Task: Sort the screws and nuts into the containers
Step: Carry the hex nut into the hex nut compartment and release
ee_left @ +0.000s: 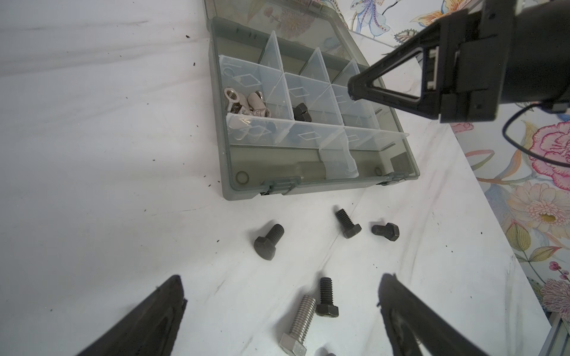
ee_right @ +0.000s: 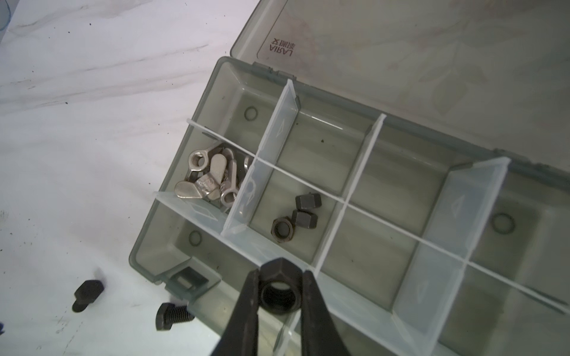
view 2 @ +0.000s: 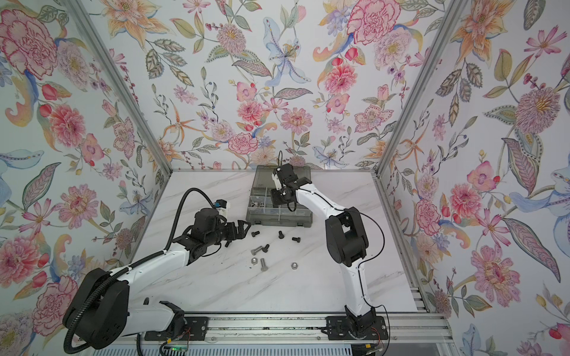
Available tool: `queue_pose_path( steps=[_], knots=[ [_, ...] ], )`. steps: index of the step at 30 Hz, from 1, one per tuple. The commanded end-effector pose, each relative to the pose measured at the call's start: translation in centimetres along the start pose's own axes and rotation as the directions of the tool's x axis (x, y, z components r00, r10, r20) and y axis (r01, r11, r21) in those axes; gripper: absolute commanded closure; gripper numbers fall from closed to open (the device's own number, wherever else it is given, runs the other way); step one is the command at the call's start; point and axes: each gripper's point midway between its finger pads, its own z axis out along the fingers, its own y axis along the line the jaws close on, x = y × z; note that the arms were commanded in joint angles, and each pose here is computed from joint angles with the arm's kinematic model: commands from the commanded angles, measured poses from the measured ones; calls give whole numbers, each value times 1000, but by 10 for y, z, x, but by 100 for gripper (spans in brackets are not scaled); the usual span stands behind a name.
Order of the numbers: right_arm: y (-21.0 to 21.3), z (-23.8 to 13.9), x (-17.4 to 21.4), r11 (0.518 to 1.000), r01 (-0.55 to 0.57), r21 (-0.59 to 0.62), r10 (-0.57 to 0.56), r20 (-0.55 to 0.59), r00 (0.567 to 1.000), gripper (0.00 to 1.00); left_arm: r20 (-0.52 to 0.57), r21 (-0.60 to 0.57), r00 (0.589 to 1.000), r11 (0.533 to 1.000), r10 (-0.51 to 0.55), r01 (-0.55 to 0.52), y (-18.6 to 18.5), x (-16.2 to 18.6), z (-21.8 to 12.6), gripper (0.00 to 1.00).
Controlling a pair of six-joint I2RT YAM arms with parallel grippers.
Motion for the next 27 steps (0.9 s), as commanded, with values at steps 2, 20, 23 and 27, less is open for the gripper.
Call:
queue_pose_path(
  steps=[2, 20, 23, 27],
  knots=[
    [4, 13, -6, 1000, 5, -9, -5, -3, 1000, 91, 16, 7, 1000, 1000, -12, 12, 2, -2, -4, 0],
    [-5, 25, 4, 1000, 15, 17, -15, -30, 999, 59, 17, 3, 1000, 1000, -26, 26, 3, -3, -4, 1],
    [-4, 18, 3, 1000, 19, 14, -18, -23, 1000, 56, 15, 0, 999, 1000, -28, 28, 3, -2, -5, 1],
    [-2, 8, 4, 1000, 27, 5, -27, -20, 999, 54, 17, -11, 999, 1000, -29, 29, 6, -1, -7, 1]
  ],
)
